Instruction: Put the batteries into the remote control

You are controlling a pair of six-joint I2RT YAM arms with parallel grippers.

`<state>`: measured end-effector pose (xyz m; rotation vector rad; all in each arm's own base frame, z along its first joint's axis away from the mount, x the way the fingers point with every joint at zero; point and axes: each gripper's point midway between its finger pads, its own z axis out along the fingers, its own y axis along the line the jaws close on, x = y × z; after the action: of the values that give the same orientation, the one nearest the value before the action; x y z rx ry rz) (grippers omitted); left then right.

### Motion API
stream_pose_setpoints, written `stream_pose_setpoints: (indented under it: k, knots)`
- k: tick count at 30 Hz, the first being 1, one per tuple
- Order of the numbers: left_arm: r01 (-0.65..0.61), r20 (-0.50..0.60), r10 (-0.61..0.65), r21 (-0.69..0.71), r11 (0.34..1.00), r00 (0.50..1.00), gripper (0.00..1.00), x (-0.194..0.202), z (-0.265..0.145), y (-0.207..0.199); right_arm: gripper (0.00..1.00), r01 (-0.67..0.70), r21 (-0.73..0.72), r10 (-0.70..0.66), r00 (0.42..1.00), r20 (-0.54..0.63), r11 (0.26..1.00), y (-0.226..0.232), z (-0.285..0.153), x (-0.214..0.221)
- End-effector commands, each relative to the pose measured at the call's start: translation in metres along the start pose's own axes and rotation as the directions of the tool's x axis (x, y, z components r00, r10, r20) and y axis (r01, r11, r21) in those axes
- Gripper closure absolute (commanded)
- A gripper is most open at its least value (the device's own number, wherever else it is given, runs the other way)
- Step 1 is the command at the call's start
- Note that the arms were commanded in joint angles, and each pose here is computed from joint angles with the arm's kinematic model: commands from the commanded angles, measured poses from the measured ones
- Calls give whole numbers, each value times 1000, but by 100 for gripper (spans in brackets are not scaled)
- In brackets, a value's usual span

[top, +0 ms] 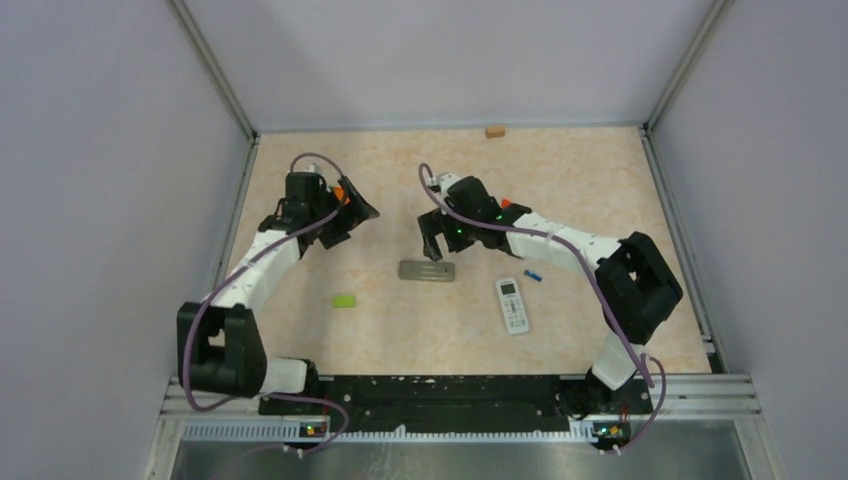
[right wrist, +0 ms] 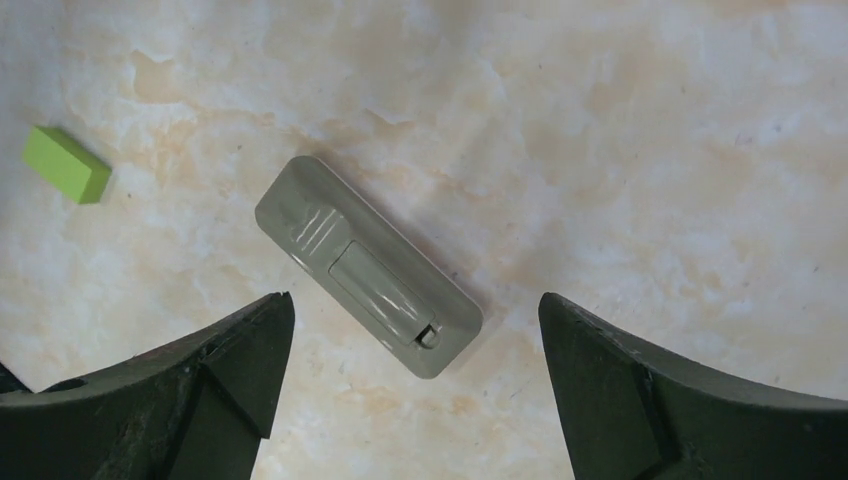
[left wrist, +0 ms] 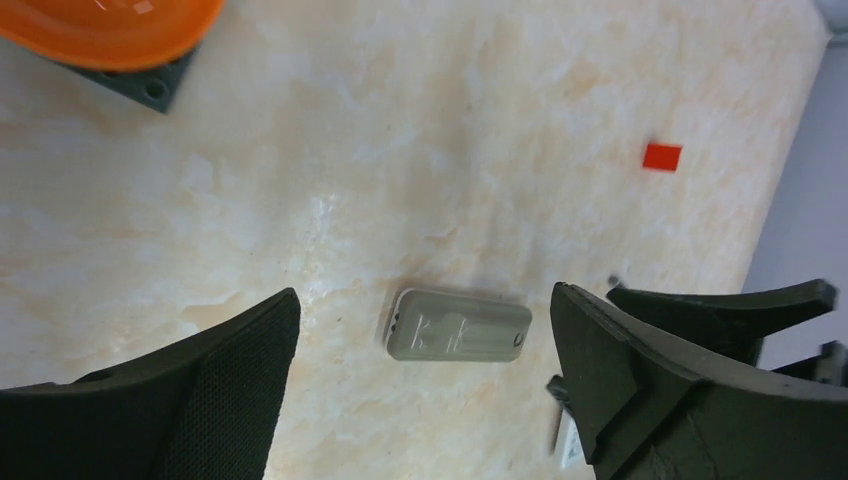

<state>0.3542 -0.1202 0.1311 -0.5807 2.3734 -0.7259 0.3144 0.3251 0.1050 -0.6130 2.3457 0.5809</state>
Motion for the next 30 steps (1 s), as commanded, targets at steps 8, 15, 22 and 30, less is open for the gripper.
stream_pose_setpoints:
  k: [8, 15, 22, 30]
  knots:
    - [-60, 592, 128, -134, 989, 796, 1, -102, -126, -7, 12, 526, -119, -537, 838, -99, 842, 23, 42, 10]
    - [0, 669, 110, -162, 987, 735, 1, -111, -152, 5, 13, 577, -207, -609, 775, -168, 790, 34, 63, 36]
    - [7, 661, 104, -163, 987, 743, 1, -112, -149, 7, 37, 534, -204, -569, 795, -209, 821, 31, 81, 46]
    - [8, 647, 92, -151, 989, 757, 1, -111, -143, 6, 62, 353, -25, -353, 925, -140, 935, 5, 93, 4]
